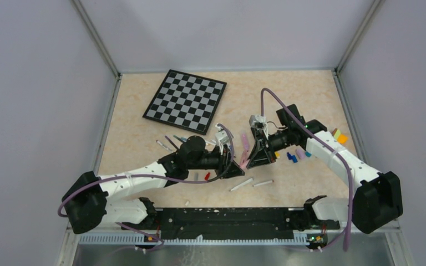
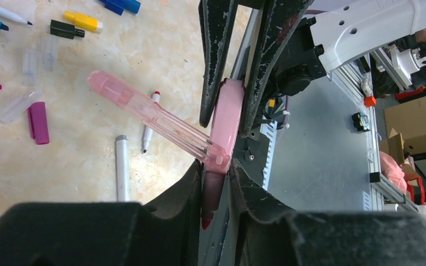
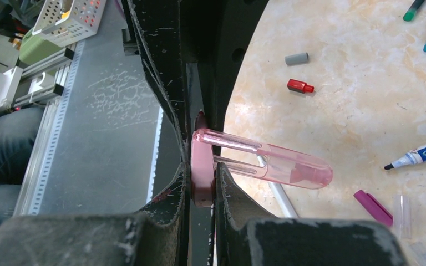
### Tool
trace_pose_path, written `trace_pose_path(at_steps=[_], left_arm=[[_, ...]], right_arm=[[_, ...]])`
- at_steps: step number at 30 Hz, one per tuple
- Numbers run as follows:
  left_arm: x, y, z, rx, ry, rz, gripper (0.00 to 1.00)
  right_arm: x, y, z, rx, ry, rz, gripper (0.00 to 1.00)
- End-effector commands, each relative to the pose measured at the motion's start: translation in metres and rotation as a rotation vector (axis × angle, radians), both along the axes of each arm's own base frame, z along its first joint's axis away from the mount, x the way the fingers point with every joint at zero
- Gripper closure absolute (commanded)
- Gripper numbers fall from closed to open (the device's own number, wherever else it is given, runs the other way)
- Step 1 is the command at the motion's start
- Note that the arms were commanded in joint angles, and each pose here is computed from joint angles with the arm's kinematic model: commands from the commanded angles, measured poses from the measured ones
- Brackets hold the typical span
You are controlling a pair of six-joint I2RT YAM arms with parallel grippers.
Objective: Open the pen caps
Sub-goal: Adjust the pen.
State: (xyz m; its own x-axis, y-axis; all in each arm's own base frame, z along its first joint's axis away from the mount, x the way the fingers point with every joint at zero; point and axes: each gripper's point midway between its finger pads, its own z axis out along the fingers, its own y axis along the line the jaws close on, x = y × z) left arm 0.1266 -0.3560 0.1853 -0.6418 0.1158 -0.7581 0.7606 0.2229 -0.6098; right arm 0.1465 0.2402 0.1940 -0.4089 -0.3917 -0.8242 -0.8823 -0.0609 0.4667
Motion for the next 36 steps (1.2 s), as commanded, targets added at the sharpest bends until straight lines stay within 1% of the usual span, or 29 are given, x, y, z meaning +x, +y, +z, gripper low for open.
trace_pose_path(at_steps=[1, 3, 5, 6, 9, 13, 15, 16, 19, 23, 27, 32, 36], left_arm=[[-0.006, 0.001, 0.019, -0.059, -0.04, -0.029, 0.8], [-0.007, 0.001, 0.02, -0.062, -0.042, -0.036, 0.91], [-0.008, 0.0, 0.02, -0.062, -0.043, -0.049, 0.99], [-0.009, 0.0, 0.019, -0.062, -0.043, -0.056, 1.0], [-0.012, 0.0, 0.02, -0.064, -0.049, -0.076, 1.0], [-0.015, 0.002, 0.018, -0.049, -0.07, -0.101, 1.0], [-0.017, 0.004, 0.014, -0.025, -0.085, -0.12, 1.0], [-0.017, 0.005, 0.013, -0.01, -0.095, -0.13, 1.0], [-0.024, 0.01, 0.008, 0.031, -0.142, -0.196, 1.0], [-0.035, 0.022, -0.003, 0.109, -0.169, -0.283, 1.0], [-0.041, 0.027, 0.002, 0.116, -0.25, -0.353, 1.0], [-0.045, 0.029, 0.013, 0.139, -0.393, -0.425, 1.0], [-0.041, 0.03, 0.012, 0.211, -0.458, -0.451, 1.0]], right_arm=[[0.006, 0.002, -0.006, -0.01, -0.035, -0.002, 1.0], [0.006, 0.002, -0.006, -0.01, -0.034, -0.001, 1.0], [0.006, 0.002, -0.007, -0.011, -0.034, -0.001, 1.0], [0.006, 0.002, -0.007, -0.011, -0.033, -0.001, 1.0], [0.007, 0.003, -0.006, -0.012, -0.032, -0.005, 1.0], [0.006, 0.003, -0.002, -0.004, -0.043, -0.001, 0.76], [0.004, 0.001, 0.002, 0.002, -0.069, 0.013, 0.6], [0.002, 0.0, 0.005, 0.01, -0.092, 0.025, 0.49], [-0.006, -0.006, 0.014, 0.054, -0.172, 0.076, 0.37], [-0.016, -0.014, 0.026, 0.15, -0.264, 0.129, 0.32], [-0.024, -0.014, 0.019, 0.197, -0.297, 0.167, 0.29], [-0.019, -0.01, 0.014, 0.198, -0.358, 0.226, 0.29], [-0.026, -0.003, 0.01, 0.187, -0.372, 0.332, 0.28]])
